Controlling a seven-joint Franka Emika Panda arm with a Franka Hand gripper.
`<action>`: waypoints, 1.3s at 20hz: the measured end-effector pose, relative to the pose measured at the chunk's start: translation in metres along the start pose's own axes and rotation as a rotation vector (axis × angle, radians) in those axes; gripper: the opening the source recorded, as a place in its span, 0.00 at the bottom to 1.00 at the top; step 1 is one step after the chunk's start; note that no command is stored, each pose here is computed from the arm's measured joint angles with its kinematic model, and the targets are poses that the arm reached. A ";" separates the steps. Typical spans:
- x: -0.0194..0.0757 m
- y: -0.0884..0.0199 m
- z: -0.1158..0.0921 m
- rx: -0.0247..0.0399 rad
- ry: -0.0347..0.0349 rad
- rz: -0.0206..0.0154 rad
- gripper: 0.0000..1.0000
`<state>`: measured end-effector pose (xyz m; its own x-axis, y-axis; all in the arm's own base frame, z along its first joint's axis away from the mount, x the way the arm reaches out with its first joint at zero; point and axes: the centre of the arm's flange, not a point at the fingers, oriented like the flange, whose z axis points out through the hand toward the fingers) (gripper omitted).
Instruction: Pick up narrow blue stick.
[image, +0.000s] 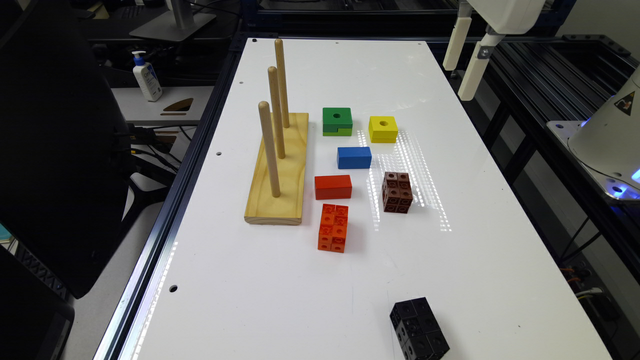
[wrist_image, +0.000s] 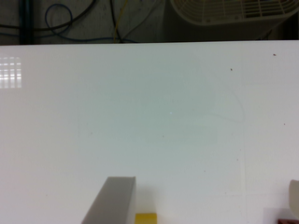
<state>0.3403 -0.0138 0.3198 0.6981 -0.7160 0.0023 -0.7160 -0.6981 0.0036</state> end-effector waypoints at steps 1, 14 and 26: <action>0.0000 0.000 0.000 0.0000 0.0000 0.0000 1.00; -0.0027 -0.005 -0.004 0.0053 0.0093 -0.0123 1.00; 0.0030 -0.018 -0.012 0.0188 0.0246 -0.0211 1.00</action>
<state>0.3554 -0.0033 0.3323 0.7127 -0.7009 0.0270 -0.7008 -0.7132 -0.0148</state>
